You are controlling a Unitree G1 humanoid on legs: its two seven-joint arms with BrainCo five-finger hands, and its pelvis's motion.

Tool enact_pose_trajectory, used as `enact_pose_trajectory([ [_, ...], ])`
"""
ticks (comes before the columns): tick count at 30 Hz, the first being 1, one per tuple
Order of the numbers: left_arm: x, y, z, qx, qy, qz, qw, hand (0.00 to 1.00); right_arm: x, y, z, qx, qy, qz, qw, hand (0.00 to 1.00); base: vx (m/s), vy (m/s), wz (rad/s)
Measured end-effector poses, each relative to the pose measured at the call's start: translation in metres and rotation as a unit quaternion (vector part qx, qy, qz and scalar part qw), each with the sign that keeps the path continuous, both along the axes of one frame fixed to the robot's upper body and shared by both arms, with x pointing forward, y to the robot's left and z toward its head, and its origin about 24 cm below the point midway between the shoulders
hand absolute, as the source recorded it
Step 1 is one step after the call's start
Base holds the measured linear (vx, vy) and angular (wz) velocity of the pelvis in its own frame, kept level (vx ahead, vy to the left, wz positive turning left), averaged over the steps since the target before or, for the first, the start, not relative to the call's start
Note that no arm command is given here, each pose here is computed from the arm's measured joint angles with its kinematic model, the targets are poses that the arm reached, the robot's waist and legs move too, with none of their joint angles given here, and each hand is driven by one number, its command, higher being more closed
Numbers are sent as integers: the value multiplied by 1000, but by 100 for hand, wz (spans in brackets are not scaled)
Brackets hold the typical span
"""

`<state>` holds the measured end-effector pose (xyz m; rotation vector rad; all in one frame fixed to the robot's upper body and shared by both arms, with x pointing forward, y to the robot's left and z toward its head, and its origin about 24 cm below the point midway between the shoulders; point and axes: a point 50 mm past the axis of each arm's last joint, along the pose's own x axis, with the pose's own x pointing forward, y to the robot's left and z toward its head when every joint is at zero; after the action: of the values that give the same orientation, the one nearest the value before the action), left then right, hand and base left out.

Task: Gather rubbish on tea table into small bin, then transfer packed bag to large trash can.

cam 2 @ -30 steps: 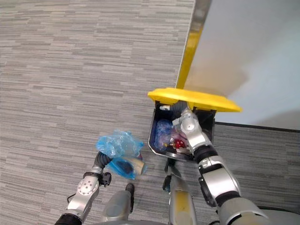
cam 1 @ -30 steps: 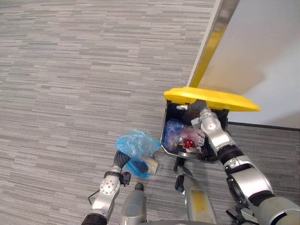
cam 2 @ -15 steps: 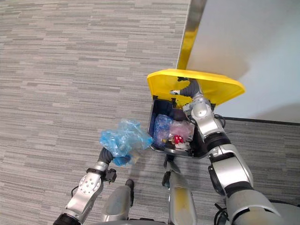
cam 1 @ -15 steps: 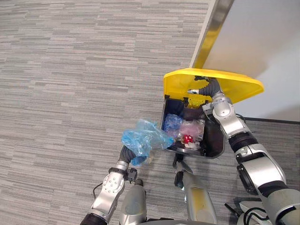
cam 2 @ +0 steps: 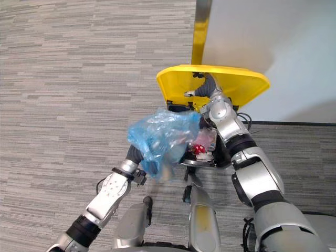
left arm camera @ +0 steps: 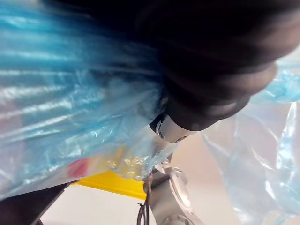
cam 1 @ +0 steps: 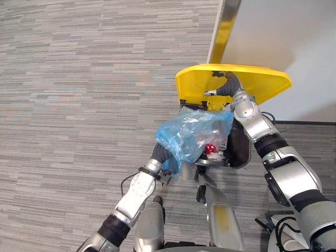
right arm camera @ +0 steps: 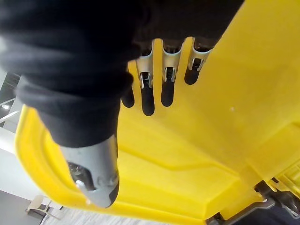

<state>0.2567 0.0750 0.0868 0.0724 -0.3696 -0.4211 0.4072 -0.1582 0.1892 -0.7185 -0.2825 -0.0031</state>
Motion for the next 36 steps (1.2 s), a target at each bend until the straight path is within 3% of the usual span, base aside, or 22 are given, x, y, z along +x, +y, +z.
enact_pose_trajectory([
  [8, 17, -30, 45, -21, -82, -29, 996, 100, 4, 16, 37, -17, -45, 21, 999, 0, -9, -43, -2],
  [13, 48, -49, 52, 24, -83, -28, 996, 100, 5, 19, 70, -21, -86, 24, 996, 0, -18, -21, -3],
  [19, 84, -43, 49, 98, -58, 31, 993, 100, 3, 26, 104, -19, -127, 32, 991, 0, 9, -34, -5],
  [27, 108, -21, 35, 120, -9, 118, 986, 100, 2, 18, 109, -15, -144, 10, 989, 0, 46, -20, -15],
  [32, 114, -20, 24, 151, 20, 129, 980, 100, -1, 17, 120, -12, -163, 11, 986, 0, 51, -42, -2],
  [36, 120, -23, 27, 173, 24, 130, 976, 100, -13, 35, 140, 8, -205, 57, 977, 0, 41, -52, -21],
])
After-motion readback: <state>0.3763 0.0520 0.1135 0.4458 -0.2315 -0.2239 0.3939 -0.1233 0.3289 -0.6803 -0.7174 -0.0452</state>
